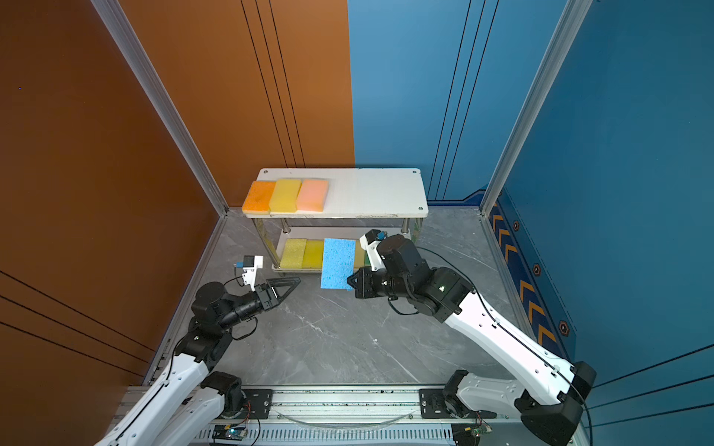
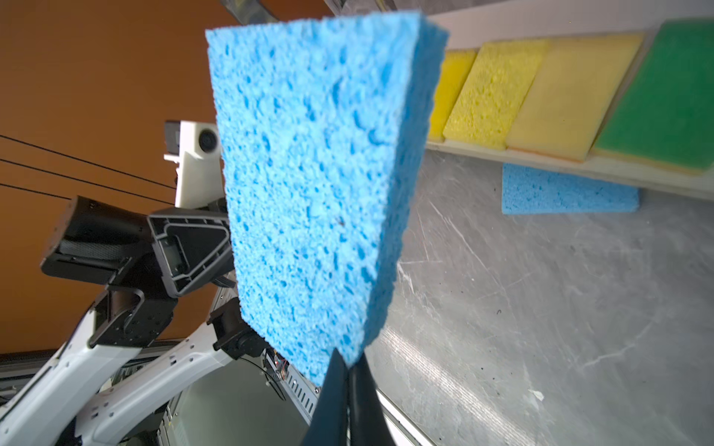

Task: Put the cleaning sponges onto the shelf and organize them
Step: 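Lift the blue sponge onto the top shelf beside the pink sponge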

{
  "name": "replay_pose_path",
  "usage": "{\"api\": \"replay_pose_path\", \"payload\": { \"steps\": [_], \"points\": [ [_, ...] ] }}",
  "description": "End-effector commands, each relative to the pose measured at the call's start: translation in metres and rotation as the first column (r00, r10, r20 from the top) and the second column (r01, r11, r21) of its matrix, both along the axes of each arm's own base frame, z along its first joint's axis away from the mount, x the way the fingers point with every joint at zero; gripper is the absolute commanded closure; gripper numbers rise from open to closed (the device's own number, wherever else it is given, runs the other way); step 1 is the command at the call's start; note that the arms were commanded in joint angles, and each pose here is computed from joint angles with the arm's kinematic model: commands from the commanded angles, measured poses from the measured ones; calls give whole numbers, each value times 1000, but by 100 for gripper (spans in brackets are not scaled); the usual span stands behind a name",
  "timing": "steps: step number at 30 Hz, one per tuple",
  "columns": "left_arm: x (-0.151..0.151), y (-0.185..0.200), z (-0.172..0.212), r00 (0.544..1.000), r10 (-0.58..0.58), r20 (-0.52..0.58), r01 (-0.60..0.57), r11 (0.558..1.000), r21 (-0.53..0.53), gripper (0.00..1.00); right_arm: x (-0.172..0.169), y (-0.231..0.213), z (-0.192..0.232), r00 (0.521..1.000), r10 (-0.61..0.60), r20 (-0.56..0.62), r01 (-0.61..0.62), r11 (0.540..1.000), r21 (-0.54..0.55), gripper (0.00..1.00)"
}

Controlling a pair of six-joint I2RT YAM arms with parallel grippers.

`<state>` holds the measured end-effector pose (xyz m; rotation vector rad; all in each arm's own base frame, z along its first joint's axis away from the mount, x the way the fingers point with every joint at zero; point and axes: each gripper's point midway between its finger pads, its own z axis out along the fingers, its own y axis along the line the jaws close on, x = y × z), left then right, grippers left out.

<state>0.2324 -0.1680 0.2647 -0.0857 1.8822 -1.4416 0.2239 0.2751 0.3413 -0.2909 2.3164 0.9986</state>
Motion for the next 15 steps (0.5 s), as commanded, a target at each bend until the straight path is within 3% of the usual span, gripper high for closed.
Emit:
{"api": "replay_pose_path", "payload": {
  "steps": [1, 5, 10, 15],
  "points": [
    [-7, 13, -27, 995, 46, -89, -34, 991, 127, 7, 26, -19, 14, 997, -66, 40, 71, 990, -123, 98],
    [-8, 15, -35, 993, 50, -109, -36, 991, 126, 6, 74, -25, 48, 988, -133, 72, 140, 985, -104, 98],
    [-12, 18, -40, 992, 45, -118, -30, 991, 127, 5, 129, -16, 46, 991, -136, 12, 137, 985, -106, 99],
    [-14, 21, -46, 990, 39, -135, -21, 991, 132, 5, 157, -5, 47, 992, -129, 9, 129, 987, -93, 99]
  ]
}}
